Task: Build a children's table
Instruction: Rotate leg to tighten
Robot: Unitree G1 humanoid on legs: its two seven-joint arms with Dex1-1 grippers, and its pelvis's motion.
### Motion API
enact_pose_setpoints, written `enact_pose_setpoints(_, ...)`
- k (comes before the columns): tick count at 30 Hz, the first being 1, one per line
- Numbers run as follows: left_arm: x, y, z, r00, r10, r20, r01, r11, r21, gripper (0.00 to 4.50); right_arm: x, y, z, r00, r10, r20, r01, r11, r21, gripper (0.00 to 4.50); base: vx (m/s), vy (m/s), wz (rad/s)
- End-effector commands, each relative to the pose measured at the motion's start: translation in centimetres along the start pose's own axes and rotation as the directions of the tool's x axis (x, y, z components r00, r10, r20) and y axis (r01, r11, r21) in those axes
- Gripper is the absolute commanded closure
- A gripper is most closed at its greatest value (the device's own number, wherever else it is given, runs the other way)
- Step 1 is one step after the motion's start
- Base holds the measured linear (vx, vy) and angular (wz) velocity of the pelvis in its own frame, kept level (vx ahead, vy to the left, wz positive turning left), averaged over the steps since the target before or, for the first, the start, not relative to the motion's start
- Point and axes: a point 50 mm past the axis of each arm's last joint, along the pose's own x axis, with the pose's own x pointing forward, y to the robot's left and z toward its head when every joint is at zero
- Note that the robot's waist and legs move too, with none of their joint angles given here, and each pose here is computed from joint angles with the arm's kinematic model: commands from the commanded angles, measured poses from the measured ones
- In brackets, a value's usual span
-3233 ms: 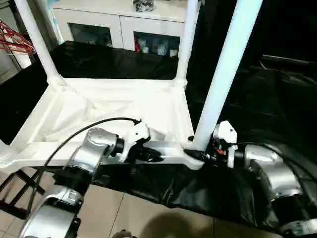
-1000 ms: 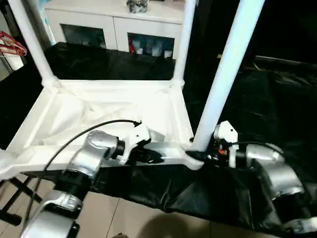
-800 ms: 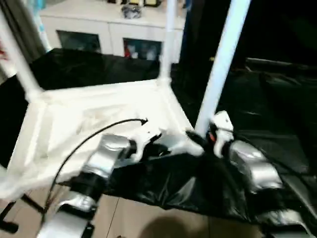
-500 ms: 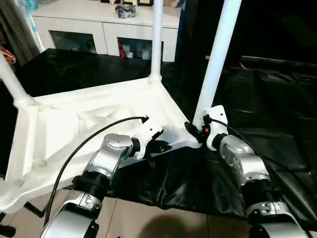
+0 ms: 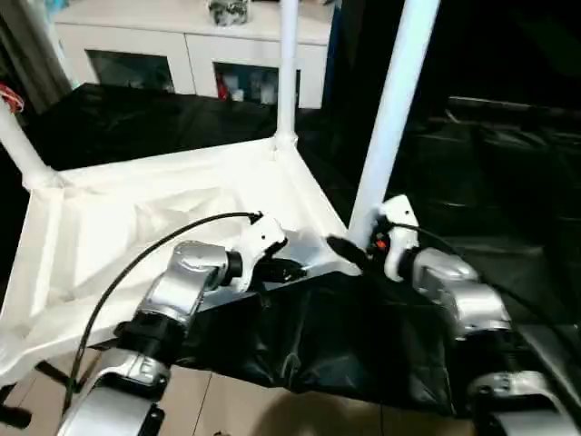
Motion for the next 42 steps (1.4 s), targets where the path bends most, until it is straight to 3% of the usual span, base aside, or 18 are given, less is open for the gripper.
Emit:
enact_pose_setpoints(1,0.7,-1.4,1.5,0.981,-0.177,0.074,0.172,0.982,0.072,4.5,0.3,1.8,-1.4,0.976,0.201,-0.081,-0.202,0.979,0.004,1.03,0.0,0.0,0.0)
enact_pose_setpoints(6,0.2,-1.5,1.2,0.973,-0.226,0.044,0.223,0.972,0.071,4.5,-0.5,1.8,-1.5,0.952,0.274,-0.135,-0.281,0.959,-0.041,1.03,0.01,-0.001,0.0)
enact_pose_setpoints(8,-0.1,-1.4,1.1,0.972,-0.233,0.032,0.23,0.971,0.071,4.5,-0.6,1.8,-1.4,0.946,0.291,-0.143,-0.303,0.95,-0.071,1.36,0.0,0.0,0.0)
enact_pose_setpoints(16,-1.0,-1.3,0.6,0.962,-0.272,0.005,0.271,0.961,0.064,4.5,-0.3,2.9,-0.7,0.912,0.395,-0.107,-0.405,0.908,-0.108,1.79,0.0,0.0,0.0)
enact_pose_setpoints(25,-1.1,-1.0,0.5,0.971,-0.237,0.013,0.236,0.97,0.059,4.5,-0.2,3.1,-1.2,0.907,0.408,-0.105,-0.418,0.903,-0.099,1.87,0.0,0.0,0.0)
enact_pose_setpoints(30,-0.3,-0.7,1.0,0.985,-0.158,0.075,0.155,0.987,0.036,4.5,0.1,3.6,-1.7,0.915,0.398,-0.064,-0.401,0.914,-0.063,1.87,0.0,0.0,0.0)
enact_pose_setpoints(32,-0.1,-0.7,1.2,0.987,-0.133,0.089,0.131,0.991,0.033,4.5,0.3,3.6,-1.7,0.925,0.376,-0.048,-0.378,0.924,-0.052,1.87,0.0,0.0,0.0)
enact_pose_setpoints(33,0.4,-0.5,1.3,0.991,-0.083,0.106,0.081,0.996,0.023,4.5,1.1,3.3,-1.8,0.957,0.291,-0.018,-0.291,0.956,-0.023,1.87,0.0,0.0,0.0)
enact_pose_setpoints(34,0.4,-0.5,1.3,0.991,-0.083,0.106,0.081,0.996,0.023,4.5,1.1,3.3,-1.8,0.957,0.291,-0.018,-0.291,0.956,-0.023,1.87,0.0,0.0,0.0)
enact_pose_setpoints(36,1.3,-0.4,1.6,0.993,-0.022,0.115,0.021,1.0,0.01,4.5,2.3,3.0,-1.7,0.988,0.152,0.023,-0.153,0.988,0.032,1.88,0.0,0.0,0.0)
enact_pose_setpoints(42,3.8,-0.3,3.0,0.98,0.15,0.132,-0.147,0.989,-0.03,4.5,5.4,3.5,-1.6,0.991,-0.117,0.072,0.108,0.986,0.124,1.89,0.0,0.0,0.0)
